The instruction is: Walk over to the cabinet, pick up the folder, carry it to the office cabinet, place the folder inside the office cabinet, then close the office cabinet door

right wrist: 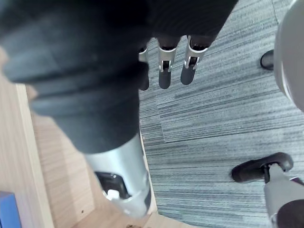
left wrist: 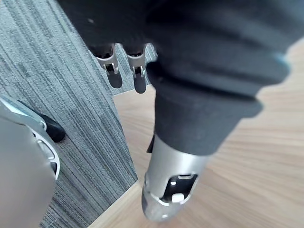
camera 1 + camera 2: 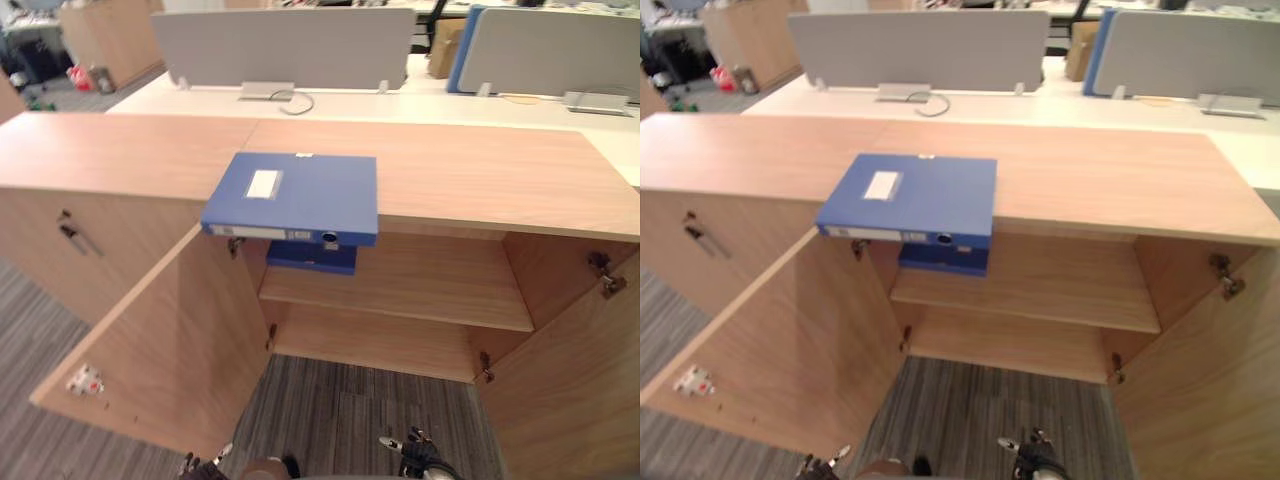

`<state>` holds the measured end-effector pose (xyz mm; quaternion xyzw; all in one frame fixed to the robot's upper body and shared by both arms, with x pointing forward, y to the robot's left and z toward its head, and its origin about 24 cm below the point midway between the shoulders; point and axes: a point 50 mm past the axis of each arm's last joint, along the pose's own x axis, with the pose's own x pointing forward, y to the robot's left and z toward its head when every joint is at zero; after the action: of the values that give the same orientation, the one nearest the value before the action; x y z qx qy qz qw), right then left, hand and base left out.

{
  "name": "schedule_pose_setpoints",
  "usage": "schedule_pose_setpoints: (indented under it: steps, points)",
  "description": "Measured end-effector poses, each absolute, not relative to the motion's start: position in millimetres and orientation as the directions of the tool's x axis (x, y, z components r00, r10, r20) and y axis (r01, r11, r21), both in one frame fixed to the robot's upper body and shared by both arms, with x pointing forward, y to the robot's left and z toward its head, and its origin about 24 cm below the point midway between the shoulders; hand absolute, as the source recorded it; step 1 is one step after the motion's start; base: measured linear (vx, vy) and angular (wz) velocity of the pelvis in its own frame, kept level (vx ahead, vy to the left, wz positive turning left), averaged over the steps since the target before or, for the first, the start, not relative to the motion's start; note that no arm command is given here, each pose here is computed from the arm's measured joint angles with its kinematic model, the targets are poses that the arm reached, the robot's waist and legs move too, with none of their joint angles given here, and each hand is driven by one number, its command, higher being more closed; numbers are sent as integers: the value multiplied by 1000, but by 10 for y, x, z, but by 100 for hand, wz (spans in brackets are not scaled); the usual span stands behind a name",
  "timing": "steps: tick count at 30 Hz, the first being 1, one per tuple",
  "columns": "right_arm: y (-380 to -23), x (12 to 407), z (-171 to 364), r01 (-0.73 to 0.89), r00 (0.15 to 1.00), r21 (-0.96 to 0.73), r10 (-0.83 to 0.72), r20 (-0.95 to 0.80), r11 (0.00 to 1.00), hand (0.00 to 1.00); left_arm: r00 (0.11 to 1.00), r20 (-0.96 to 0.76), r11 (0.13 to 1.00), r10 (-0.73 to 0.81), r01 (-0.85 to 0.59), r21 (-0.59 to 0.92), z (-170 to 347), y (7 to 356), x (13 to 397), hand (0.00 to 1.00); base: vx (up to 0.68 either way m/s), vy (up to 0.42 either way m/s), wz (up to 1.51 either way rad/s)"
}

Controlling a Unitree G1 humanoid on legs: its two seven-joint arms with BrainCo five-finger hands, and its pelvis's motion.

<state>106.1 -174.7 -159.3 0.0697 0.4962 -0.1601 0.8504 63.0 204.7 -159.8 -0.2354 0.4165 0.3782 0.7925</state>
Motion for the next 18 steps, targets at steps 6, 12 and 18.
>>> schedule_pose_setpoints:
  steps: [6, 12, 18]
  points:
    - [-1832, 1082, -1565, 334, 480, -52, -217, -850, 941, 0, 397, -838, 643, 374, -762, -74, -1600, 2018, 677, 0, 101, 65, 12]
    - [-1847, 1041, -1586, 308, 465, -63, -208, -860, 949, 0, 457, -815, 586, 355, -789, -188, -1550, 1980, 812, 0, 96, -212, 32]
    - [-1806, 986, -1604, 267, 456, -68, -188, -870, 961, 0, 737, -593, 637, 325, -634, -439, -1089, 1961, 1370, 0, 43, -127, 13]
